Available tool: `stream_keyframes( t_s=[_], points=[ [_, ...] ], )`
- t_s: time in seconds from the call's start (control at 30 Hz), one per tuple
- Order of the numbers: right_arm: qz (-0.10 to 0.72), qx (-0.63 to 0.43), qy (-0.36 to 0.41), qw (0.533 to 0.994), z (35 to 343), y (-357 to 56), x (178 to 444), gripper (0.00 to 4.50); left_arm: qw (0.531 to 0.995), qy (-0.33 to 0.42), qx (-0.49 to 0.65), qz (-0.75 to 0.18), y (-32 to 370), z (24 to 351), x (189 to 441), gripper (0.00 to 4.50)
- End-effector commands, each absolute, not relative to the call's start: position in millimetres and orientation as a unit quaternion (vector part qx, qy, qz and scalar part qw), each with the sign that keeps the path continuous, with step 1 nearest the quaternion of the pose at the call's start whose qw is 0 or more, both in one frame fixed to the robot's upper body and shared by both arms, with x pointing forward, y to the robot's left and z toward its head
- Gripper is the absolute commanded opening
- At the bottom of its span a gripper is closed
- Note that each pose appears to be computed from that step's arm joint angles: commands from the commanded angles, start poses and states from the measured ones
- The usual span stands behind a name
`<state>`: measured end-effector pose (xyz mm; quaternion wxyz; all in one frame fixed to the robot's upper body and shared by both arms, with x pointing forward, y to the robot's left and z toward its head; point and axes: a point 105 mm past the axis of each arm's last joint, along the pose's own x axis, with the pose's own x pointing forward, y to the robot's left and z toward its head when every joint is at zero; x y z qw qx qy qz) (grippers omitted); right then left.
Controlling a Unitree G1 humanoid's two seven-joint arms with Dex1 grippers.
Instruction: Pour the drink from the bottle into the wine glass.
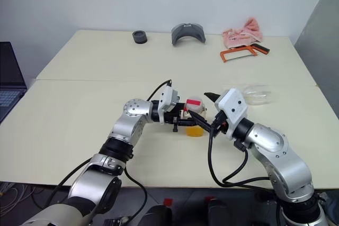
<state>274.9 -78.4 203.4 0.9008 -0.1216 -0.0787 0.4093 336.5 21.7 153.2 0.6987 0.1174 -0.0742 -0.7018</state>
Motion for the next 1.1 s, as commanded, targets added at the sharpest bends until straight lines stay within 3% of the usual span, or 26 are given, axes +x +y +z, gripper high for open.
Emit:
stream_keyframes(
  t_s=[0.03,1.1],
  points=[
    [0.425,-0.114,-0.106,0.892,217.2,-75.0,264.0,3.60,0.693,-0.094,0.130,-0.703,21.3,163.0,335.8,1.69],
    [0.447,-0.104,-0.091,0.884,216.1,-72.1,270.5,3.60,0.692,-0.100,0.130,-0.703,19.3,165.9,335.0,1.69]
  ],
)
